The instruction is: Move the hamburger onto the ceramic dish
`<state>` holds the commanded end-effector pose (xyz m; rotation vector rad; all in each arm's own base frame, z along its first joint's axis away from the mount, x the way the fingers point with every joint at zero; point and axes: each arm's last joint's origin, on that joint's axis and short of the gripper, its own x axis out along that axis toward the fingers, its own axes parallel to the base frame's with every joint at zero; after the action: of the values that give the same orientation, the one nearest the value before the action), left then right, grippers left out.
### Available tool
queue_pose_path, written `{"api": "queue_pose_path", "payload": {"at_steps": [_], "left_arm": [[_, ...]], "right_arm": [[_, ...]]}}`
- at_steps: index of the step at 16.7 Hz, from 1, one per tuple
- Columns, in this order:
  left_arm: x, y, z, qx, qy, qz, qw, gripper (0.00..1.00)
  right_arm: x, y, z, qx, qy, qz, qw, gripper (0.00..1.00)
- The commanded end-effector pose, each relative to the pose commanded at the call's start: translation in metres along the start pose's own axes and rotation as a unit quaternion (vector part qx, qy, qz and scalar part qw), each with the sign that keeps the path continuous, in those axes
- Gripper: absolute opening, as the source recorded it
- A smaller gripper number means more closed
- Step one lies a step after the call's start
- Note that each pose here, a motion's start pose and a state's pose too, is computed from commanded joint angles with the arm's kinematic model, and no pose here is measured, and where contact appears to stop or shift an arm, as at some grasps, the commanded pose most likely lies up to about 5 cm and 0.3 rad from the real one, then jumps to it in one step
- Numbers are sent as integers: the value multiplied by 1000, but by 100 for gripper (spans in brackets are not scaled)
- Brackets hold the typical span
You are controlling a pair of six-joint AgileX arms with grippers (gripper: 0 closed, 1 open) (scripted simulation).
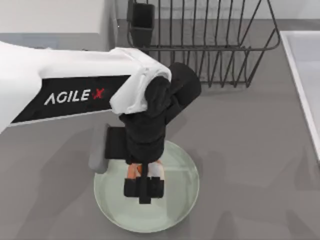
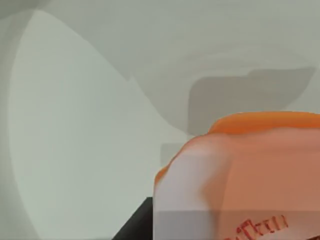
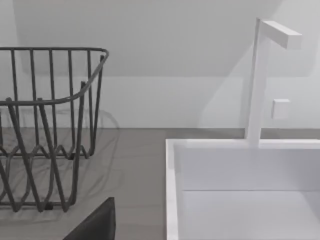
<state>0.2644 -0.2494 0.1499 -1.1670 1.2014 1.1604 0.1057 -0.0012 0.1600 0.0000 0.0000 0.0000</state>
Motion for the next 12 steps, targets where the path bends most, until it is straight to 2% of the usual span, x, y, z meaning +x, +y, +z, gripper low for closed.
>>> {"api": "queue_pose_path", "payload": {"at_steps": [7,12], "left_arm": [[0,0,0,0,0,0,1000,98],[0,0,0,0,0,0,1000,100]], "right_arm": [[0,0,0,0,0,0,1000,100],[0,0,0,0,0,0,1000,100]]}}
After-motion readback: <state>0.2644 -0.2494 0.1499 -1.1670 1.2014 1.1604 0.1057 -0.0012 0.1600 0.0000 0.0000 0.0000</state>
